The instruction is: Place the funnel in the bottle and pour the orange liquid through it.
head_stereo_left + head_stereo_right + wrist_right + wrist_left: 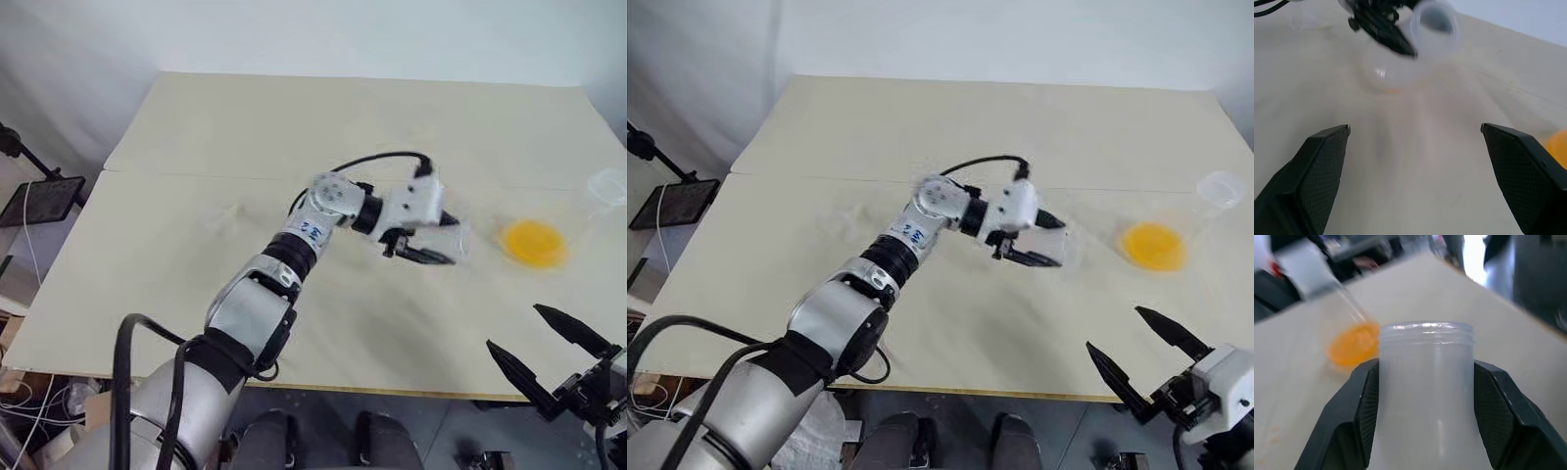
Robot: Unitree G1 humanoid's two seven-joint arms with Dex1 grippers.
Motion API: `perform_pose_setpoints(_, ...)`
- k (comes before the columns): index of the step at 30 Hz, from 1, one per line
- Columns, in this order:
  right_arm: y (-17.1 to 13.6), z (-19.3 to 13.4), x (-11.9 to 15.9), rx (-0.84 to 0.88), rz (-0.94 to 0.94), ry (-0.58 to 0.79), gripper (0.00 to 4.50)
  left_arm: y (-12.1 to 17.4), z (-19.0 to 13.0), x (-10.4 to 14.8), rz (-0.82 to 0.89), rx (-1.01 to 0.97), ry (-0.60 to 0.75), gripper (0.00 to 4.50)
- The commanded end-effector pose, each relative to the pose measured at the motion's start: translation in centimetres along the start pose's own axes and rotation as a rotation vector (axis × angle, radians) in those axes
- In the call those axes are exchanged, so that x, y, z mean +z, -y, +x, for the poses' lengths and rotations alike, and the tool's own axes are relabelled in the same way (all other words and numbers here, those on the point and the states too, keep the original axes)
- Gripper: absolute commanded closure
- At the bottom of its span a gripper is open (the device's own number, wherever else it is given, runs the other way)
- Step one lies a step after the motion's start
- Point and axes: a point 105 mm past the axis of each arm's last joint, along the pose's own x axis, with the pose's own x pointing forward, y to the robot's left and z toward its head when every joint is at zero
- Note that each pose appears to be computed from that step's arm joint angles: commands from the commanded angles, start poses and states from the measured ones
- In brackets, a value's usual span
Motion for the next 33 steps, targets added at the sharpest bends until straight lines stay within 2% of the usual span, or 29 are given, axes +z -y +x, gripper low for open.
perform_pose_setpoints(1,0.3,1.2,0.2,0.012,0.007,0.045,0.00,-2.6,-6.5,2.6,-0.175,0.263,0.428,2.11)
perform_pose_setpoints(4,0.5,1.9,0.5,0.017,0.004,0.072,0.00,-2.8,-8.2,1.8,-0.248,0.409,0.532,2.11)
perform_pose_setpoints(10,0.4,2.3,1.0,0.027,-0.003,0.085,0.00,-3.7,-9.5,0.2,-0.406,0.633,0.672,2.11)
perform_pose_setpoints(14,0.3,2.2,1.1,0.022,-0.007,0.084,0.00,-3.5,-8.8,0.1,-0.459,0.652,0.733,2.11)
perform_pose_setpoints(17,0.5,1.9,1.2,0.012,-0.014,0.078,0.00,-2.7,-7.4,0.1,-0.446,0.627,0.736,2.11)
perform_pose_setpoints(25,0.5,1.0,1.5,-0.013,-0.026,0.060,0.00,1.0,-3.0,-2.1,-0.414,0.558,0.610,2.11)
perform_pose_setpoints(33,0.3,0.8,1.6,-0.030,-0.030,0.058,0.00,1.5,-1.3,-2.9,-0.454,0.548,0.581,2.11)
